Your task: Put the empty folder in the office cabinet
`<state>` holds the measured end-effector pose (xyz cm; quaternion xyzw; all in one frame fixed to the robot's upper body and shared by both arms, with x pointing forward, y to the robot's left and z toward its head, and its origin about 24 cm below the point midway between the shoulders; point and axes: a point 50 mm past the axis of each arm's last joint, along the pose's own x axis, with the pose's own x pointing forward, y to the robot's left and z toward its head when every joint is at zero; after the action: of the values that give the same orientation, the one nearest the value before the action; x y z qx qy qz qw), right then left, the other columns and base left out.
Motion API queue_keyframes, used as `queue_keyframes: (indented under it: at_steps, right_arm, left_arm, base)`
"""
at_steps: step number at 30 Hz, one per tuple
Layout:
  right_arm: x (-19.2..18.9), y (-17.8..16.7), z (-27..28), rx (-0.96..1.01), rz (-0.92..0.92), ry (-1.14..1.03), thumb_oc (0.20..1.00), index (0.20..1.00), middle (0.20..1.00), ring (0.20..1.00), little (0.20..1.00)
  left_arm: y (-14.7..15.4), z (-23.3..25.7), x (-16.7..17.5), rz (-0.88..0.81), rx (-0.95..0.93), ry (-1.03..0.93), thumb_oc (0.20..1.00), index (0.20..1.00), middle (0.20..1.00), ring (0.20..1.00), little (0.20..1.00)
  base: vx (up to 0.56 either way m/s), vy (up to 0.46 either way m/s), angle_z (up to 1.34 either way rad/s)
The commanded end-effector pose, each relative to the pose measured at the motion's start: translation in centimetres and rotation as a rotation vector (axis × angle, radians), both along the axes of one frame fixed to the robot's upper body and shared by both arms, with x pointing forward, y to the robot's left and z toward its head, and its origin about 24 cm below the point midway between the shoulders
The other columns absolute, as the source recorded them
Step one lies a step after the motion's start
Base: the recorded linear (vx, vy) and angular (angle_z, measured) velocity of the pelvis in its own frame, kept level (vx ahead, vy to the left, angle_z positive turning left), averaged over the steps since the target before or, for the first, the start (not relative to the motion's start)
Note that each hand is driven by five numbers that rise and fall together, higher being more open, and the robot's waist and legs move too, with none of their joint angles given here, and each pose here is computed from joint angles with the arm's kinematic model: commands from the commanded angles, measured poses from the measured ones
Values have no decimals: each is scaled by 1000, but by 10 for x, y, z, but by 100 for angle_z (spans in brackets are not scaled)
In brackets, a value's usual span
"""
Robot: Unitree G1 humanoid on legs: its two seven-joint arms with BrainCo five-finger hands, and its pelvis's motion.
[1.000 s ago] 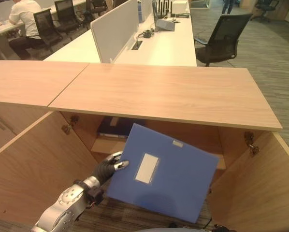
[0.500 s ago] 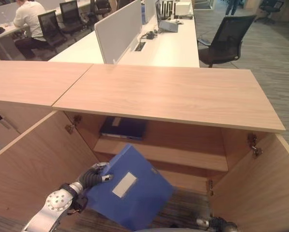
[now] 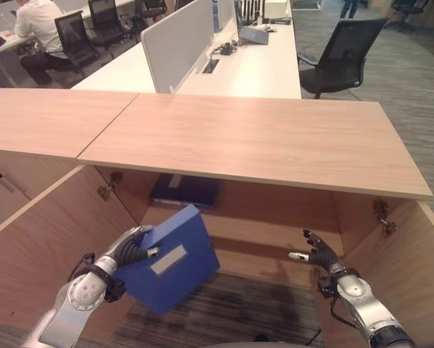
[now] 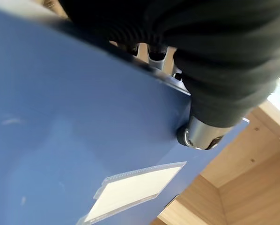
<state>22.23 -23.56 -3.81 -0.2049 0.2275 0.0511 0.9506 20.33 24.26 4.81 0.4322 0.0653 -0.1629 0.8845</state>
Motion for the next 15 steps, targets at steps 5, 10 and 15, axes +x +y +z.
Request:
queue_keyframes:
  at_steps: [5, 10, 15]
  right_arm:
    - [29, 44, 29, 7, 244, -153, 1000, 1000, 1000, 1000, 1000]
    - [30, 67, 30, 52, 352, -139, 1000, 1000, 1000, 1000, 1000]
    - [34, 79, 35, 84, 389, -162, 1000, 1000, 1000, 1000, 1000]
  left_arm:
    - [-13, 56, 18, -92, -4, -297, 200, 200, 200, 200, 200]
    - [-20, 64, 19, -128, -24, -327, 200, 200, 200, 200, 200]
    - [-25, 69, 20, -157, -46, -346, 200, 200, 200, 200, 200]
  base:
    - [0, 0, 0]
    - [0, 0, 0]
    - [0, 0, 0]
